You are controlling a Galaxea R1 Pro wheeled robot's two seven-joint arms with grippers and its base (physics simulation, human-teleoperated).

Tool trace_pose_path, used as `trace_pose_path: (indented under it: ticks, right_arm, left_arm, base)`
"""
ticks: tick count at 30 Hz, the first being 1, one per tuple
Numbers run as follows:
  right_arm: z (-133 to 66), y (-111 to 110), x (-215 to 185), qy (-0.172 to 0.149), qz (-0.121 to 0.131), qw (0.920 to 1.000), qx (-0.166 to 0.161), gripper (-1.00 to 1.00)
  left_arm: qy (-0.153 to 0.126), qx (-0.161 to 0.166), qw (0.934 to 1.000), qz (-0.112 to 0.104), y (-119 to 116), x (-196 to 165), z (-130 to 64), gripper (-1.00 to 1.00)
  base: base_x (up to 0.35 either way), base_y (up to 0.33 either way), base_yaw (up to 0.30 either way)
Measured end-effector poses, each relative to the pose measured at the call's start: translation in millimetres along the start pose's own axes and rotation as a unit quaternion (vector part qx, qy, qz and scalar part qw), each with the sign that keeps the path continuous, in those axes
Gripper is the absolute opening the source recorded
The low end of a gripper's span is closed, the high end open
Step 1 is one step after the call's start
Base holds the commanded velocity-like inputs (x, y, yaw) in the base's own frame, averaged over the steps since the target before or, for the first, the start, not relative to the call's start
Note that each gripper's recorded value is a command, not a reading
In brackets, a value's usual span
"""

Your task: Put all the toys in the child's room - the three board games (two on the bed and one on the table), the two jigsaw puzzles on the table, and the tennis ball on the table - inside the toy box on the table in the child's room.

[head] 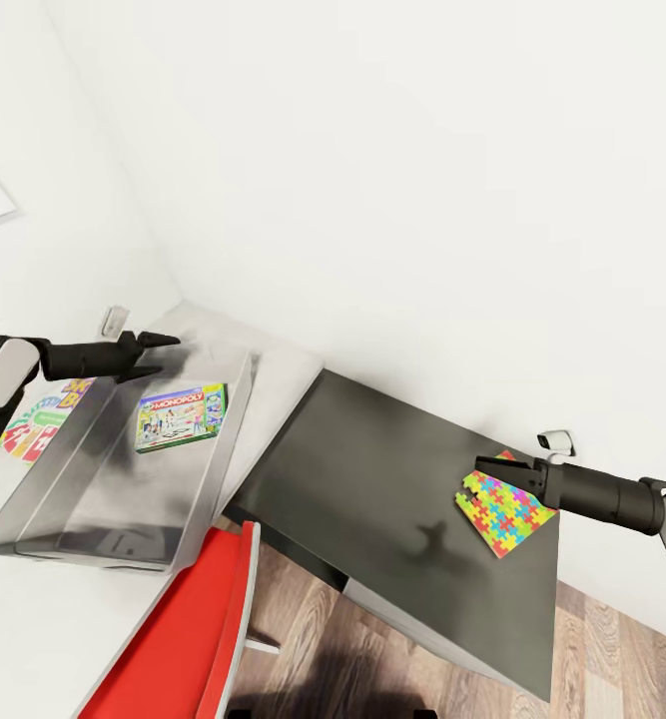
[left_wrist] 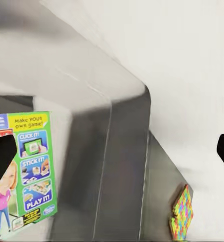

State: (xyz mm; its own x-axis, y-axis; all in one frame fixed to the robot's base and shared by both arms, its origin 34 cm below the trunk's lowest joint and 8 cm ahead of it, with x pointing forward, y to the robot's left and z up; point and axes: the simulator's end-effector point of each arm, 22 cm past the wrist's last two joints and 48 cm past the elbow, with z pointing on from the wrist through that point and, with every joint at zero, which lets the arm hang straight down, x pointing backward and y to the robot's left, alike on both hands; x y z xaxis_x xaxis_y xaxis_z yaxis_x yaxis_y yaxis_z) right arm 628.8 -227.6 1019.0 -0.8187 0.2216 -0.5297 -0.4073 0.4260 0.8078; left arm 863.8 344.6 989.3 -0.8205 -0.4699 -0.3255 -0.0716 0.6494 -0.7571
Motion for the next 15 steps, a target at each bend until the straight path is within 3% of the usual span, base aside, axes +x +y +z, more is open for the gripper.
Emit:
trace_pose_path:
  ticks: [7,15]
  right_arm:
    - [0.7,0,1,0.000,0.000,1.0000,0.000,1.00]
    - [2.3,2,-2,-0.002,-0.001,1.0000,-0.003,1.00]
  left_arm:
    - [-0.003,0.043,0.9988,0.020,-30,7,-1.2,1.00]
    - [-0.037,0.040,0.9981,0.028,-33,-28,-28.5,1.00]
  base:
    - [0.000,0.000,0.000]
    - [0.000,0.000,0.000]
